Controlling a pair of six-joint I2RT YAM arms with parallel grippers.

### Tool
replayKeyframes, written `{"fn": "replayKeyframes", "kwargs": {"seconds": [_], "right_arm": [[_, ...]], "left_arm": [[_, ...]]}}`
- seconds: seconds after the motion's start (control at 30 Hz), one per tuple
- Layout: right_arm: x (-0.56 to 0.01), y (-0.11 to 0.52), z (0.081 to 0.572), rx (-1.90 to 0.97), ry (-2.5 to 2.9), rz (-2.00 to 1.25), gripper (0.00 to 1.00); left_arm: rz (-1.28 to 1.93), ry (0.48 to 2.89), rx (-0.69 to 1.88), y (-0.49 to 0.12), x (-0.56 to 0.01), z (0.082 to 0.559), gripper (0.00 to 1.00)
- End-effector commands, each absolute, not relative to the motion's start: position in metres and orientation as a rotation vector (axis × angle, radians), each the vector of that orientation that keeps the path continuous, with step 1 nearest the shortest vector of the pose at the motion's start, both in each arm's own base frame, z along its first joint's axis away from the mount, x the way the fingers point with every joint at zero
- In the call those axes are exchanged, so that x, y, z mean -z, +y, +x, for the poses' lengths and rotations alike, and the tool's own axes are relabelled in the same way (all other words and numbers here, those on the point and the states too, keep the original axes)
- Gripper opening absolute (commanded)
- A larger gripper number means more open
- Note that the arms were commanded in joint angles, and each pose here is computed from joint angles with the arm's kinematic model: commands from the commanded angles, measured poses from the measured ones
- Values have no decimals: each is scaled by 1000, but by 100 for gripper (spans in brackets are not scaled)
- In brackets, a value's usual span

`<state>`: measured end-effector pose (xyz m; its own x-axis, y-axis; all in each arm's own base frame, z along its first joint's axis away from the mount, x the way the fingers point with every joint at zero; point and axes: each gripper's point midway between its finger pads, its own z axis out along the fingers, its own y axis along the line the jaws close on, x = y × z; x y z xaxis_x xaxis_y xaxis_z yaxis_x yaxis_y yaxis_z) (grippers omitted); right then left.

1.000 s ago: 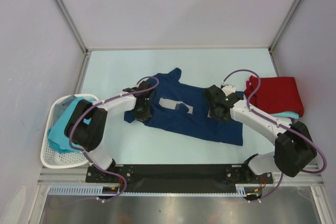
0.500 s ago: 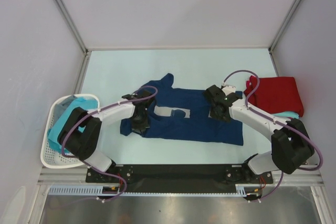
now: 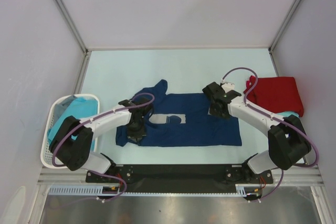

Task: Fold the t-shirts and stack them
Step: Fold the flattened tshirt in 1/3 of the way

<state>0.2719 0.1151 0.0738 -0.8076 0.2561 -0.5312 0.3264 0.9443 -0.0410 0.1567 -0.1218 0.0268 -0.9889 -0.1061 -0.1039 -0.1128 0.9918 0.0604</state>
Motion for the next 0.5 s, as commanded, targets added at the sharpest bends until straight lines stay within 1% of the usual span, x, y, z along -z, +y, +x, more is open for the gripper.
{"fn": "replayKeyframes", "kwargs": {"seconds": [0.0,0.07,0.17,0.2,0.23,0.27,0.37,0.43,0.47], "right_arm": [[-83,119,285,154,2523,405,54],[-85,121,287,139,2516,403,54],[-93,124,293,107,2492,404,54],[-95,125,296,106,2487,398,54],[-96,126,298,102,2483,393,54],[-100,127,301,102,2472,391,54],[-104,129,309,98,2459,373,54],[-101,133,316,86,2463,340,53],[-96,136,321,81,2474,331,50]], "left_arm": [[-187,3062,-98,-122,-32,143,7],[-175,3023,-115,-123,-39,150,13],[-152,2883,-50,-133,-68,180,26],[-153,2817,5,-141,-87,195,37],[-149,2779,24,-144,-95,202,42],[-136,2710,44,-148,-110,218,51],[-124,2601,79,-156,-133,245,64],[-123,2583,109,-163,-131,262,65],[-136,2587,113,-165,-130,268,65]]}}
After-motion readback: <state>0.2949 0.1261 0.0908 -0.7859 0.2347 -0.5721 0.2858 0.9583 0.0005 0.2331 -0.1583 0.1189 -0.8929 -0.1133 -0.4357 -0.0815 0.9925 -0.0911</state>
